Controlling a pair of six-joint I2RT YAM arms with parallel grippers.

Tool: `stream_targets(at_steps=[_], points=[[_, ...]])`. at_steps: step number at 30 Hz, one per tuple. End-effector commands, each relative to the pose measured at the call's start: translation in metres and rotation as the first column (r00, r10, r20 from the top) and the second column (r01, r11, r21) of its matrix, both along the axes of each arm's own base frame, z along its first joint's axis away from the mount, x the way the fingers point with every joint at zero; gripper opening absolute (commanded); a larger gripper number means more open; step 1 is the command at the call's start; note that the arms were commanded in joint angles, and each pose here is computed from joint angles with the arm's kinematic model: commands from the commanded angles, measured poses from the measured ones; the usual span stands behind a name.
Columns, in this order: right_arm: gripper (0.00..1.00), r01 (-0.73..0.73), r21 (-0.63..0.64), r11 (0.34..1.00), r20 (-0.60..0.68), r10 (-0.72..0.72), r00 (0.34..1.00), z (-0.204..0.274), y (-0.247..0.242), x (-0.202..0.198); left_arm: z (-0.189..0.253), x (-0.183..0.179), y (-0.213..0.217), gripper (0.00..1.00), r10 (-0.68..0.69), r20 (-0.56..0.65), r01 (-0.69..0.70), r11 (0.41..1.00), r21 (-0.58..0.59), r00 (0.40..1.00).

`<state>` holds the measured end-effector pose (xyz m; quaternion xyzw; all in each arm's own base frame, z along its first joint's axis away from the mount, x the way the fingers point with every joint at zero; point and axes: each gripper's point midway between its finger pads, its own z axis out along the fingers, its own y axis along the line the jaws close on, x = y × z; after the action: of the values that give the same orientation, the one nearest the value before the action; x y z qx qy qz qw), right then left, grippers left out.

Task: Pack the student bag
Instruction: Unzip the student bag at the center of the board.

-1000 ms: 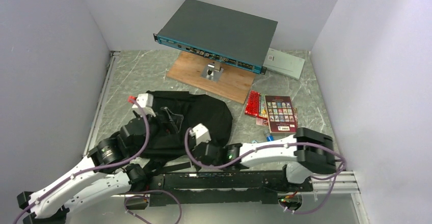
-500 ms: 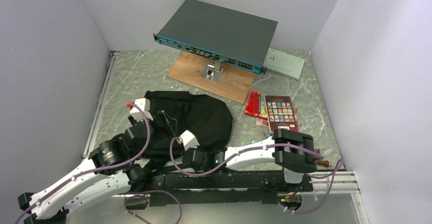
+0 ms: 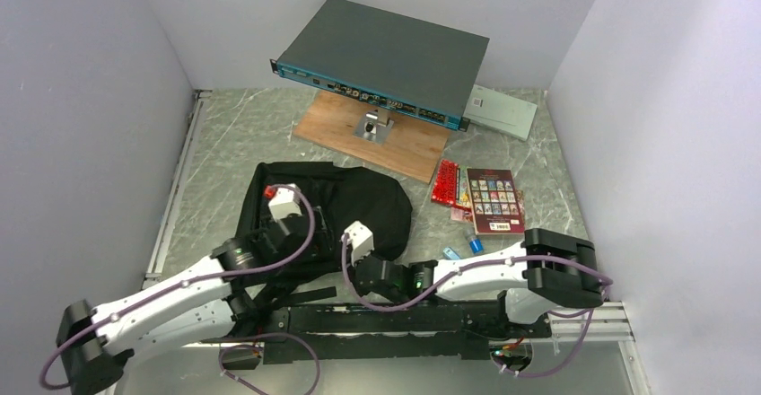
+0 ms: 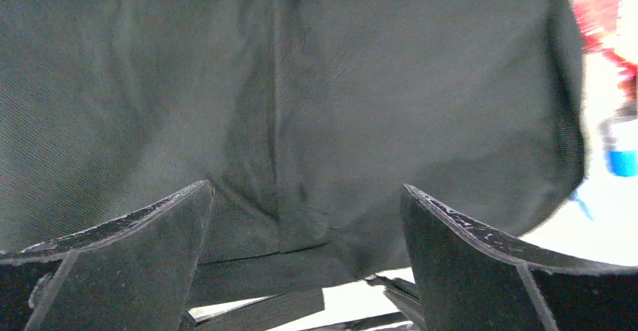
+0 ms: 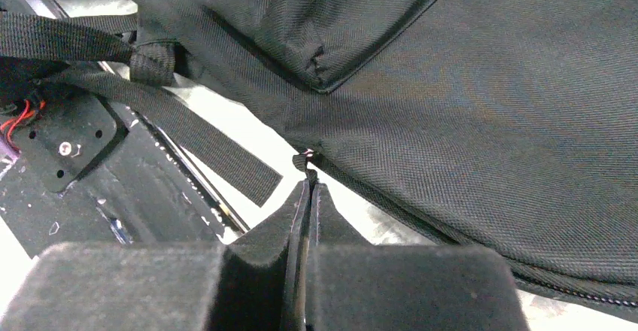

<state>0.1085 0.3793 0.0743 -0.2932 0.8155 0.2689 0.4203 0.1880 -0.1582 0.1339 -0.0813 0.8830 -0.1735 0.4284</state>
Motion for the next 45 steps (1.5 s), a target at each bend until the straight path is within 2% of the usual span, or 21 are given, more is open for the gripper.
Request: stream_targets(at_steps=[1, 5, 7, 9, 12, 15, 19, 20, 21, 23, 24, 25, 26, 28, 29, 31, 34, 37, 40, 42, 45], points=[[0.00, -0.013, 0.048, 0.999, 0.004, 0.013, 1.000, 0.014, 0.016, 0.000, -0.061, -0.003, -0.005, 1.00, 0.101, -0.183, -0.106, 0.994, -0.019, 0.978], [0.00, 0.033, 0.020, 0.999, 0.042, -0.034, 0.999, 0.021, -0.001, 0.008, -0.117, -0.005, 0.016, 0.97, 0.186, -0.394, -0.194, 0.981, 0.021, 0.900], [0.00, 0.073, 0.037, 0.997, 0.046, -0.074, 0.996, 0.026, -0.013, 0.012, -0.132, -0.006, 0.019, 0.96, 0.197, -0.438, -0.207, 0.978, 0.023, 0.877], [0.00, 0.130, 0.051, 0.990, 0.045, -0.133, 0.990, 0.030, -0.028, 0.016, -0.138, -0.007, 0.017, 0.95, 0.189, -0.445, -0.206, 0.978, 0.011, 0.875], [0.00, 0.291, 0.064, 0.955, 0.034, -0.294, 0.955, 0.031, -0.061, 0.029, -0.142, -0.012, 0.018, 0.95, 0.188, -0.451, -0.217, 0.976, -0.011, 0.872], [0.00, 0.457, 0.012, 0.889, 0.107, -0.456, 0.884, 0.029, -0.110, 0.046, -0.140, -0.013, 0.026, 0.95, 0.214, -0.428, -0.237, 0.971, 0.000, 0.878], [0.00, 0.567, -0.105, 0.817, 0.243, -0.531, 0.812, 0.028, -0.156, 0.059, -0.126, -0.008, 0.040, 0.96, 0.255, -0.372, -0.263, 0.964, 0.032, 0.893], [0.00, 0.562, -0.131, 0.817, 0.258, -0.519, 0.815, 0.029, -0.159, 0.059, -0.123, -0.006, 0.042, 0.96, 0.259, -0.353, -0.264, 0.964, 0.034, 0.899], [0.00, 0.510, -0.153, 0.846, 0.255, -0.465, 0.848, 0.030, -0.152, 0.056, -0.120, -0.006, 0.043, 0.97, 0.252, -0.340, -0.258, 0.966, 0.028, 0.906], [0.00, 0.252, -0.152, 0.956, 0.188, -0.222, 0.957, 0.032, -0.113, 0.036, -0.116, -0.006, 0.041, 0.97, 0.230, -0.325, -0.243, 0.970, 0.001, 0.917], [0.00, 0.149, -0.099, 0.984, 0.147, -0.133, 0.980, 0.040, -0.095, 0.025, -0.115, -0.007, 0.038, 0.98, 0.215, -0.320, -0.232, 0.973, -0.015, 0.923], [0.07, 0.087, -0.047, 0.995, 0.113, -0.082, 0.990, 0.047, -0.083, 0.016, -0.113, -0.007, 0.036, 0.98, 0.200, -0.317, -0.222, 0.974, -0.034, 0.927], [0.20, 0.049, 0.003, 0.999, 0.092, -0.049, 0.995, 0.055, -0.074, 0.010, -0.112, -0.007, 0.034, 0.98, 0.191, -0.317, -0.217, 0.975, -0.049, 0.929], [0.53, -0.017, 0.073, 0.997, 0.074, 0.012, 0.997, 0.071, -0.060, 0.001, -0.111, -0.007, 0.031, 0.98, 0.177, -0.312, -0.208, 0.976, -0.067, 0.933], [0.63, -0.056, 0.094, 0.994, 0.067, 0.050, 0.997, 0.076, -0.052, -0.005, -0.109, -0.006, 0.030, 0.98, 0.173, -0.306, -0.204, 0.977, -0.070, 0.936], [0.71, -0.124, 0.104, 0.987, 0.062, 0.118, 0.991, 0.082, -0.033, -0.013, -0.107, -0.005, 0.031, 0.98, 0.175, -0.299, -0.203, 0.977, -0.065, 0.938], [0.70, -0.095, -0.018, 0.995, 0.011, 0.095, 0.995, 0.056, -0.019, -0.010, -0.102, -0.002, 0.028, 0.99, 0.156, -0.290, -0.181, 0.981, -0.061, 0.944], [0.69, 0.105, -0.159, 0.982, 0.035, -0.101, 0.994, 0.032, -0.031, 0.013, -0.104, -0.002, 0.028, 0.99, 0.151, -0.292, -0.176, 0.983, -0.060, 0.944], [0.60, 0.217, -0.246, 0.945, 0.105, -0.196, 0.975, 0.028, -0.036, 0.025, -0.110, -0.007, 0.029, 1.00, 0.151, -0.308, -0.179, 0.982, -0.063, 0.939], [0.52, 0.222, -0.292, 0.930, 0.151, -0.185, 0.971, 0.025, -0.034, 0.023, -0.112, -0.008, 0.029, 1.00, 0.147, -0.303, -0.177, 0.982, -0.073, 0.941], [0.51, 0.215, -0.348, 0.912, 0.196, -0.153, 0.969, 0.020, -0.027, 0.016, -0.109, -0.007, 0.028, 1.00, 0.144, -0.297, -0.173, 0.982, -0.074, 0.944]])
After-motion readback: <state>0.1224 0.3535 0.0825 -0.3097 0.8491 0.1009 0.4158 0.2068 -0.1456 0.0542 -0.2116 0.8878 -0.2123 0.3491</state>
